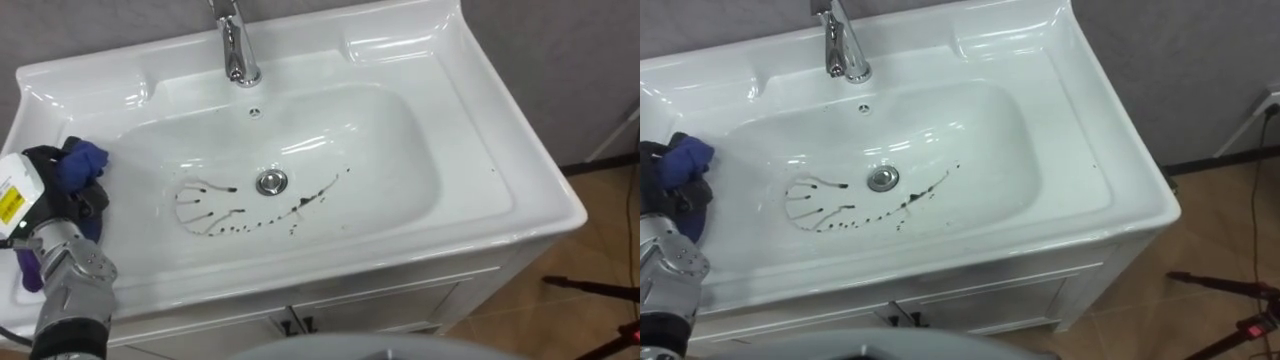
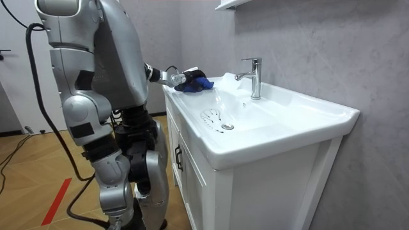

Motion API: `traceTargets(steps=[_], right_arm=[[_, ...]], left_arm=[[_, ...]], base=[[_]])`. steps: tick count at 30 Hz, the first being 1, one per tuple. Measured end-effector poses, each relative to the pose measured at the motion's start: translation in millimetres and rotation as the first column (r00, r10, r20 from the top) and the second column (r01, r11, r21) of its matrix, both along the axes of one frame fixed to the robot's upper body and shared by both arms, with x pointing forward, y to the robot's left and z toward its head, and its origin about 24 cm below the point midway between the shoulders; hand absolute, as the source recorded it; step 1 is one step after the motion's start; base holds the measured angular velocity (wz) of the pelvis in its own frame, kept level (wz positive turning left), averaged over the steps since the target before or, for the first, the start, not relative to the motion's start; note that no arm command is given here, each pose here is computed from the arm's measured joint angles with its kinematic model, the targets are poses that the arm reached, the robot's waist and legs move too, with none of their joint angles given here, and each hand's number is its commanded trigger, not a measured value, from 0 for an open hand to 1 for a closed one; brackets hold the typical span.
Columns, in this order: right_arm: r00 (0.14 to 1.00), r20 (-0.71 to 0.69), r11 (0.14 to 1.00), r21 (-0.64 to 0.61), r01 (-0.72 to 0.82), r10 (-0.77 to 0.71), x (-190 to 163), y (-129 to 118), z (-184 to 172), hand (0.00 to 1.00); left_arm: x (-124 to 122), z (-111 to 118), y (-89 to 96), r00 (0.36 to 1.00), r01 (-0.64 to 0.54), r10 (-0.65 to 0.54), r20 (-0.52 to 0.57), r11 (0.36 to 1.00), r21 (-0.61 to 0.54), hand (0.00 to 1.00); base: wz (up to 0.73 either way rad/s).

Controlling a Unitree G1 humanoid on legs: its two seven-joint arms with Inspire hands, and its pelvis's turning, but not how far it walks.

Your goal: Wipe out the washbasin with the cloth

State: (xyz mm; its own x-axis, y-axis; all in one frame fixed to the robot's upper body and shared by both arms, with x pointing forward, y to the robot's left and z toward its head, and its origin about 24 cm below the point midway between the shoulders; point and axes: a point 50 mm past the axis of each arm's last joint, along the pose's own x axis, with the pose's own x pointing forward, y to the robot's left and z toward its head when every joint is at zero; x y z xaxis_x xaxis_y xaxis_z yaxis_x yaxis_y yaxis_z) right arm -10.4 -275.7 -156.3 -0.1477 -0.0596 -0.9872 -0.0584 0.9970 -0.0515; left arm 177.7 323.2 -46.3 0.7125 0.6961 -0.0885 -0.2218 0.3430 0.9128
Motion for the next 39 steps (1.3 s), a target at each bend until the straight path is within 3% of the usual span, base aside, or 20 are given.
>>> traceTargets(steps=[6,24,28,34,39], right_arm=[[0.999,0.033,0.999,-0.027,0.027,-0.026,1.2,0.5,-1.0,0.0],[0.986,0.137,0.995,-0.028,-0.091,0.094,19.7,5.7,-3.7,0.0],[0.98,0.162,0.994,-0.02,-0.109,0.111,23.4,9.0,-4.3,0.0],[0.973,0.194,0.992,-0.034,-0.119,0.123,27.6,11.0,-5.0,0.0],[0.972,0.2,0.992,-0.035,-0.12,0.125,28.8,13.4,-5.7,0.0]], left_arm=[[7.4,5.8,-2.7,1.0,0.002,-0.002,0.02,1.0,0.006,1.0],[25.8,22.2,-18.0,0.991,0.058,-0.059,0.117,0.998,0.012,1.0],[31.8,23.0,-30.9,0.985,0.111,-0.111,0.132,0.994,0.006,1.0],[38.4,11.6,-65.9,0.968,0.227,-0.219,0.121,0.972,-0.057,1.0],[42.6,16.4,-72.0,0.955,0.267,-0.256,0.151,0.962,-0.056,1.0]], base=[[0.07],[0.09],[0.02],[-0.02],[-0.02]])
